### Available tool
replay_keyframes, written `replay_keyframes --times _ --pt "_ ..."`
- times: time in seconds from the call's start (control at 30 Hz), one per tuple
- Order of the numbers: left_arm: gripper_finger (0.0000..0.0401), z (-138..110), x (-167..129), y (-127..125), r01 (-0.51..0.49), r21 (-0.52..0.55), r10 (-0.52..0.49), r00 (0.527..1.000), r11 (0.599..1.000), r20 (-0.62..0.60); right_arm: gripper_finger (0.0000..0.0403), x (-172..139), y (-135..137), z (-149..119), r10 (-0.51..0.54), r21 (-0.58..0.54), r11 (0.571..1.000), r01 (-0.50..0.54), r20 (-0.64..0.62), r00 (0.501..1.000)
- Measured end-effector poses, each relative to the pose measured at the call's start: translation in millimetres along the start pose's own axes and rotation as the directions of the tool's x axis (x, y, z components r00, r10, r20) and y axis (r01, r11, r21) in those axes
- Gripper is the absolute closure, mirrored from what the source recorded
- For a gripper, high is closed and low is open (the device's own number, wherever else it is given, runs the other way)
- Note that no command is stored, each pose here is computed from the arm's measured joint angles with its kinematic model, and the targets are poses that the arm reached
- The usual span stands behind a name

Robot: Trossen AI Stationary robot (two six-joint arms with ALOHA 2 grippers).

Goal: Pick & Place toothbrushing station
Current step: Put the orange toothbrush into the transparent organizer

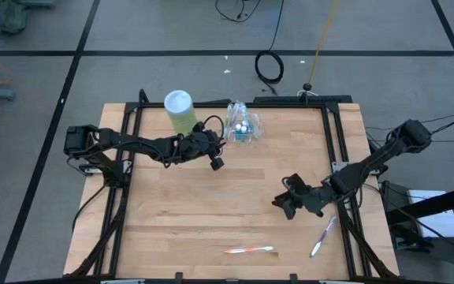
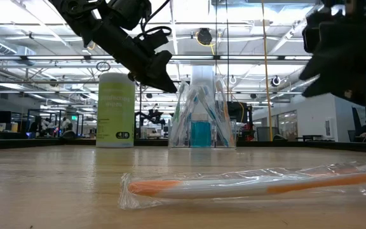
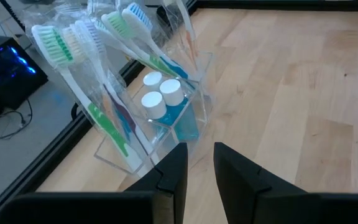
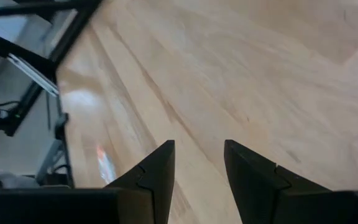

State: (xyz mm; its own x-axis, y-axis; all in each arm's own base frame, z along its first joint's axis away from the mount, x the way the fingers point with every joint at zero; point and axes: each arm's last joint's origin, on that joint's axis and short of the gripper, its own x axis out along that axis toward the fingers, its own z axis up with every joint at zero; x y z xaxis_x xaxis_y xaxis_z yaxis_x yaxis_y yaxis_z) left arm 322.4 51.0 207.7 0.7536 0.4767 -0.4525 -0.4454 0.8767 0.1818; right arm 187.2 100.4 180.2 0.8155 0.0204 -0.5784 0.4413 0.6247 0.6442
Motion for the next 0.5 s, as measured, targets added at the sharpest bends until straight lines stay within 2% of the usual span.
replay_keyframes --times 0.13,0.23,0.37,0.5 --pt "0.0316 2 0 -1 0.03 -0.009 -0.03 0.999 1.0 0.015 0.0273 9 -3 -8 -0.041 -0.009 0.999 0.041 -0.024 0.999" --pt "0.0316 3 0 -4 0.147 -0.011 -0.147 0.989 0.989 0.03 0.0273 15 -6 -12 -0.071 -0.022 0.997 0.07 -0.033 0.997" --pt "0.0316 7 -2 -10 0.326 -0.007 -0.325 0.943 0.945 0.073 0.0273 21 -6 -15 -0.069 -0.023 0.997 0.068 -0.042 0.997" --pt "0.0316 11 -3 -11 0.381 -0.002 -0.378 0.919 0.925 0.109 0.0273 23 -6 -18 -0.058 -0.037 0.998 0.055 -0.088 0.994"
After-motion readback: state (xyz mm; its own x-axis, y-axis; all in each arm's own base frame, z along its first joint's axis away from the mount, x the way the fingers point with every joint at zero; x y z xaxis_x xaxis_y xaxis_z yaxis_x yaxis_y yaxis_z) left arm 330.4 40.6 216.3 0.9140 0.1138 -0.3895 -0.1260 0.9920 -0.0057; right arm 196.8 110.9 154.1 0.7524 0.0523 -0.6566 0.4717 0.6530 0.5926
